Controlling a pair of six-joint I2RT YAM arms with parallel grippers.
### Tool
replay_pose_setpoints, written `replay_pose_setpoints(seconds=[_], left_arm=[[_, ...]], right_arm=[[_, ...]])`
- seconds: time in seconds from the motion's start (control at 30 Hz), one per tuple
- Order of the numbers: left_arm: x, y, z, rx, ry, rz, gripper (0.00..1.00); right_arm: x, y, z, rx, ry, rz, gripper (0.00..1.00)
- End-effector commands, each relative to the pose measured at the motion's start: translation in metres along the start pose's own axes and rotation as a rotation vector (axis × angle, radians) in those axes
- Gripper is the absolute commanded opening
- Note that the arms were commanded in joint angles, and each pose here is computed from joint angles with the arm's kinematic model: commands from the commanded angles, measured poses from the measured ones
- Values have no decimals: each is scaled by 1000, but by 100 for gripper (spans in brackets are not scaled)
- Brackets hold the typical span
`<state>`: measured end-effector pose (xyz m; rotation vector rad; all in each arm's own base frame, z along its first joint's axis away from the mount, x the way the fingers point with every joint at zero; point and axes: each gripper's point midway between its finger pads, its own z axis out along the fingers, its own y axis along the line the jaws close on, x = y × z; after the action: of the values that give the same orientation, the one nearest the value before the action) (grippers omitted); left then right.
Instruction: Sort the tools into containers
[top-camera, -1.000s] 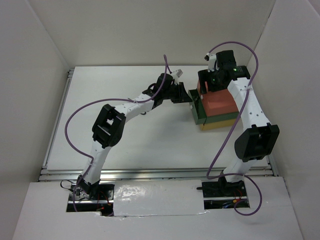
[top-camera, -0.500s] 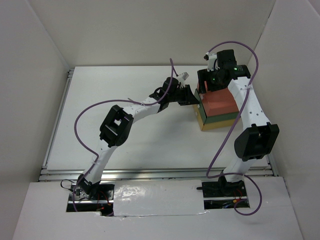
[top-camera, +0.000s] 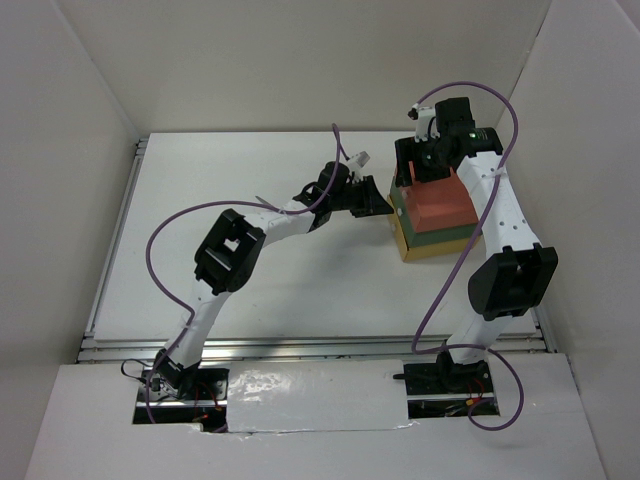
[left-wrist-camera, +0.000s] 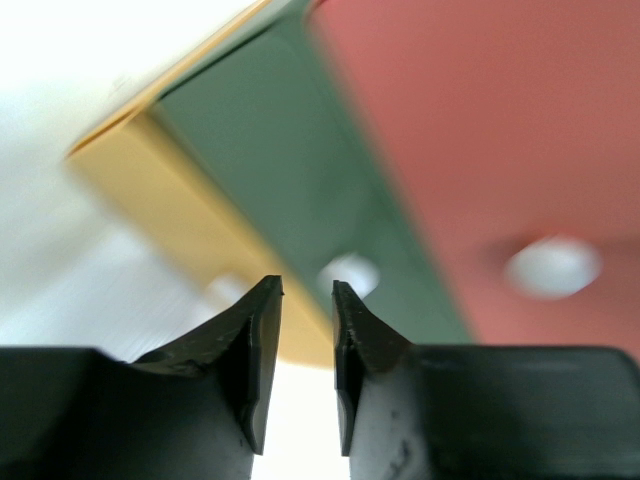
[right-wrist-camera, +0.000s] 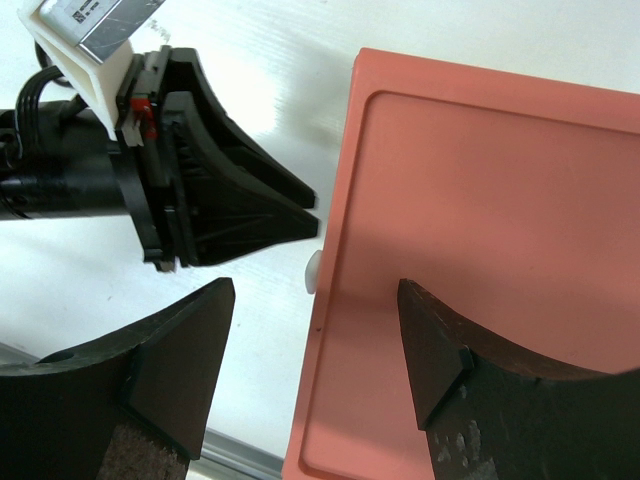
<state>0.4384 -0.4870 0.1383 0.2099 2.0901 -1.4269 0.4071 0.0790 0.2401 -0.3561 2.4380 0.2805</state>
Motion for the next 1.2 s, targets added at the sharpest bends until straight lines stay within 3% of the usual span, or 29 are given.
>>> replay_pose_setpoints(seconds=[0.0, 0.07, 0.27, 0.37, 0.53, 0.83, 1.0, 1.17], left_arm=[[-43, -32, -40, 23, -84, 83, 41], [-47, -20, -56, 0, -77, 59, 45], [-58, -46, -95, 82, -70, 0, 69], [-57, -57, -95, 140, -54, -46, 73], [-58, -72, -82, 234, -44, -126, 71], [-54, -101, -61, 363, -50, -135, 67], [-46, -104, -50, 391, -46, -144, 58], [-46, -97, -39, 378, -61, -161, 57]], right_arm=[[12, 11, -2, -51, 69, 45, 74], [5, 13, -8, -51, 43, 44, 74], [-7, 19, -20, -77, 11, 53, 72], [-9, 23, -23, -90, 7, 57, 69], [-5, 19, -21, -81, 17, 68, 64], [2, 18, -17, -112, 46, 101, 58], [4, 12, -14, -92, 53, 106, 55], [8, 5, -11, -64, 67, 107, 52]])
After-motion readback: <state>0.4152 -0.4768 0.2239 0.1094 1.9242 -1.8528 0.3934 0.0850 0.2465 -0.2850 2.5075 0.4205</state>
